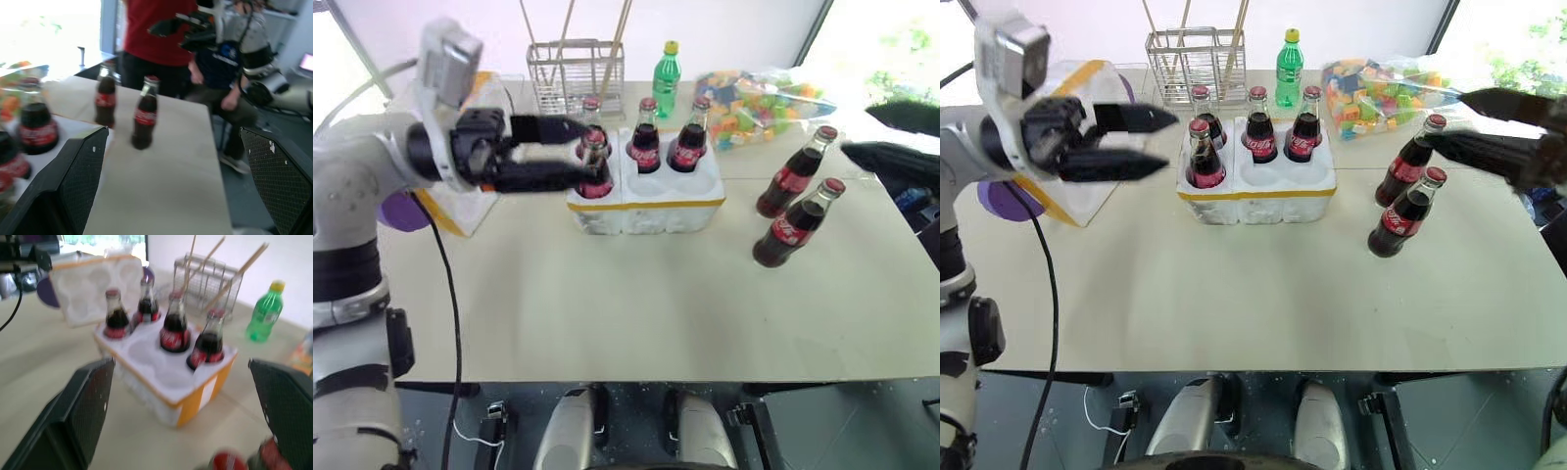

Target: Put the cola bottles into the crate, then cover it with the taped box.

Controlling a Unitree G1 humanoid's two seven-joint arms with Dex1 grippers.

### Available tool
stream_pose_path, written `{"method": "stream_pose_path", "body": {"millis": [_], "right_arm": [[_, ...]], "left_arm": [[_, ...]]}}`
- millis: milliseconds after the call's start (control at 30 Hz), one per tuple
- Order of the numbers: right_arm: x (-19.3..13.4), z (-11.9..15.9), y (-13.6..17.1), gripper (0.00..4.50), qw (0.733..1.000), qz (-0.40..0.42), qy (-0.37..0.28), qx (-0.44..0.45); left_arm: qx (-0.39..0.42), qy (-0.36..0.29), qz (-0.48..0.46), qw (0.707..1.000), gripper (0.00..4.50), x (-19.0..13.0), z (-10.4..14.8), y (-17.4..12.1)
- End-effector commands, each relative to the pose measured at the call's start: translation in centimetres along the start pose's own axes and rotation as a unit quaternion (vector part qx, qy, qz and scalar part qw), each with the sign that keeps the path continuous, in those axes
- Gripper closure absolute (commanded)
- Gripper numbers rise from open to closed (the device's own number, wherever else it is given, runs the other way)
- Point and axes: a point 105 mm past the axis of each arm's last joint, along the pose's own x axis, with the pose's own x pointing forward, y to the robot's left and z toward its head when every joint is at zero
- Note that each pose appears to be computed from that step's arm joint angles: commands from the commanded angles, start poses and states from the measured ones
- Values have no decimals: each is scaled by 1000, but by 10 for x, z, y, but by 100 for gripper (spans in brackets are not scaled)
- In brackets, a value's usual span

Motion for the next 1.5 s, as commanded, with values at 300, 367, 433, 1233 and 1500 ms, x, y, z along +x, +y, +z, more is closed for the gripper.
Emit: {"method": "stream_pose_path", "body": {"millis": [300,367,433,1233,1500], "right_arm": [[-13,-90,14,0,982,-181,35,30],[-7,-105,10,0,976,-211,26,36],[-1,-116,3,0,970,-239,11,47],[60,-147,-36,0,967,-233,-47,89],[64,-102,-34,172,973,-201,-105,49]], "left_arm": [[7,9,20,1000,3,45,-42,18],[2,1,30,1000,3,47,-43,21],[3,0,30,1000,3,48,-45,19],[2,-7,49,999,3,49,-45,21],[6,-11,77,997,0,42,-42,24]]}}
